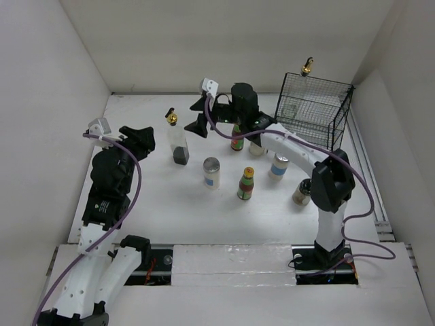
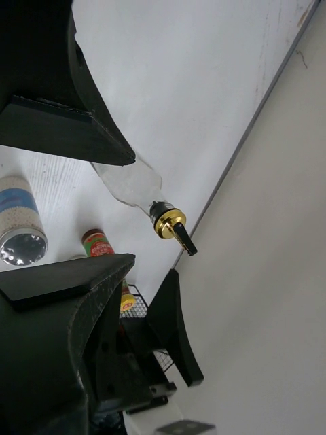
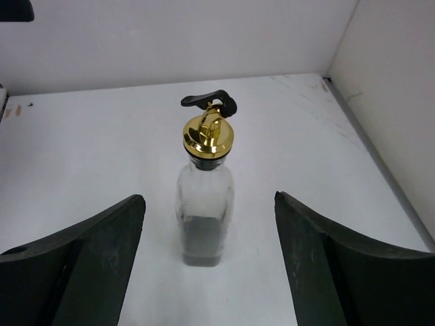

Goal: Organize the condiment bottles

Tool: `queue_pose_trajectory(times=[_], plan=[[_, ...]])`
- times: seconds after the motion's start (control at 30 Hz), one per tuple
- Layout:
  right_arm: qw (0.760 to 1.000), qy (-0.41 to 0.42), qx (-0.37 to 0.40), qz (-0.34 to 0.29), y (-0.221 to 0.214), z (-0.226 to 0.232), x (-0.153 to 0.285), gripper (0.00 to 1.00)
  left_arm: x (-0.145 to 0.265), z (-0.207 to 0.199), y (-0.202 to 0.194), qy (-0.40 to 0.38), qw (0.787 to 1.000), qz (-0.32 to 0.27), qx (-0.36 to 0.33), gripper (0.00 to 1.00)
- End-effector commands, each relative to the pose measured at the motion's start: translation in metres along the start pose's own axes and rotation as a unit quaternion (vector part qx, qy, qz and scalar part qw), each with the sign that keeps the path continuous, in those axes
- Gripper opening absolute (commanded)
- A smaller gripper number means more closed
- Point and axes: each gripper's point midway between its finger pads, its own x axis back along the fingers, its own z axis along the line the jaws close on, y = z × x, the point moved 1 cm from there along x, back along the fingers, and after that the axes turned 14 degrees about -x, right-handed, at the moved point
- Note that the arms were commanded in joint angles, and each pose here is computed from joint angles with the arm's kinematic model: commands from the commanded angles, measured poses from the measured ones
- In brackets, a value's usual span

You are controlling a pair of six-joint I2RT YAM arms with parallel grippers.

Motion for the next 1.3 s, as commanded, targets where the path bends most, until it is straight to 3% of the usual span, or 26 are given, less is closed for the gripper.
queue_pose_trajectory(times=[0.0,0.27,0.63,0.67,0.83,0.9,0.97,1.13,1.27], plan=[[0.999,0.040,0.030,-0.017,0.013,0.012,-0.016,0.83,0.007,-0.009,0.028,-0.012,0.999,-0.038,0.007,0.51],[0.999,0.039,0.014,-0.008,-0.010,0.011,-0.060,0.83,0.008,-0.011,0.028,-0.019,0.999,-0.040,0.008,0.51],[0.999,0.015,0.009,-0.034,-0.008,0.000,-0.102,0.83,0.013,-0.015,0.029,-0.034,0.998,-0.045,0.009,0.51],[0.999,0.011,0.009,-0.035,-0.009,-0.003,-0.104,0.81,0.013,-0.015,0.029,-0.034,0.998,-0.045,0.009,0.51],[0.999,-0.004,-0.001,-0.050,-0.010,-0.010,-0.109,0.50,0.013,-0.014,0.027,-0.033,0.999,-0.041,0.008,0.51],[0.998,-0.007,0.002,-0.058,-0.011,-0.012,-0.109,0.42,0.013,-0.014,0.027,-0.033,0.999,-0.041,0.008,0.51],[0.998,-0.014,0.002,-0.067,-0.003,-0.011,-0.105,0.27,0.013,-0.016,0.027,-0.037,0.999,-0.039,0.008,0.51],[0.989,-0.005,-0.001,-0.151,0.056,0.007,-0.086,0.18,0.010,-0.015,0.027,-0.032,0.999,-0.040,0.008,0.51],[0.966,0.000,0.017,-0.256,0.156,0.033,-0.042,0.17,0.010,-0.014,0.027,-0.030,0.999,-0.041,0.008,0.51]])
